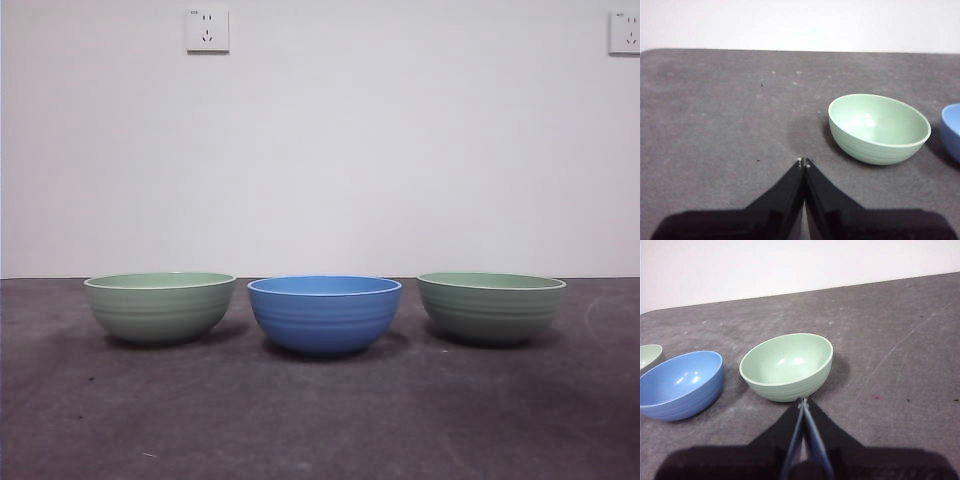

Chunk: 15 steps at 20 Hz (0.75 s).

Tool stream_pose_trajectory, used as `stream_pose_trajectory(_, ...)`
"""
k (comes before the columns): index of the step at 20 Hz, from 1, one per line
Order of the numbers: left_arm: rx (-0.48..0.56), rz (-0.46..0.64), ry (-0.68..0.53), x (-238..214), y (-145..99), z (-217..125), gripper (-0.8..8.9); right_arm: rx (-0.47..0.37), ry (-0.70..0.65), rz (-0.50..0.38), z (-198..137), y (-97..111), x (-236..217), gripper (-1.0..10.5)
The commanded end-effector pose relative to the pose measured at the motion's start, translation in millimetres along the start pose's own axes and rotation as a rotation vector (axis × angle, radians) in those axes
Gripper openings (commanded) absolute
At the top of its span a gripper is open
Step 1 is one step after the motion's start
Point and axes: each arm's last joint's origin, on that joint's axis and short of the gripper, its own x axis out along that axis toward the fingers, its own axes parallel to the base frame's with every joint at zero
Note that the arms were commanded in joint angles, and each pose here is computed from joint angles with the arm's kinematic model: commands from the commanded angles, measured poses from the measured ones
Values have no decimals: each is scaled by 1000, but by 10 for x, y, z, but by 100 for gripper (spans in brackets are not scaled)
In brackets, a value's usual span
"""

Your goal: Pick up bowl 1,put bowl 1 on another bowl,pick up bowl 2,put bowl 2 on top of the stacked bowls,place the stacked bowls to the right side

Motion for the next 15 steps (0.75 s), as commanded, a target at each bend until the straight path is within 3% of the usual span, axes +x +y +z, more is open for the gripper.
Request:
stream_pose_trajectory(1, -91, 1, 9, 13, 6, -44, -3, 64, 16, 3, -41, -4, 8, 3)
stream_pose_trajectory(7, -216, -60, -4, 8, -14, -10, -5, 142, -6, 7, -12, 0, 5, -4)
stream_pose_trajectory(11, -288, -116, -17, -12, -35, 54, -6, 271, -35, 14, 97, 18, -27, -11)
stream_pose_trajectory(15, -325, -131, 5, -74, -53, 168, -6, 300, -57, 22, 274, 48, -73, -12)
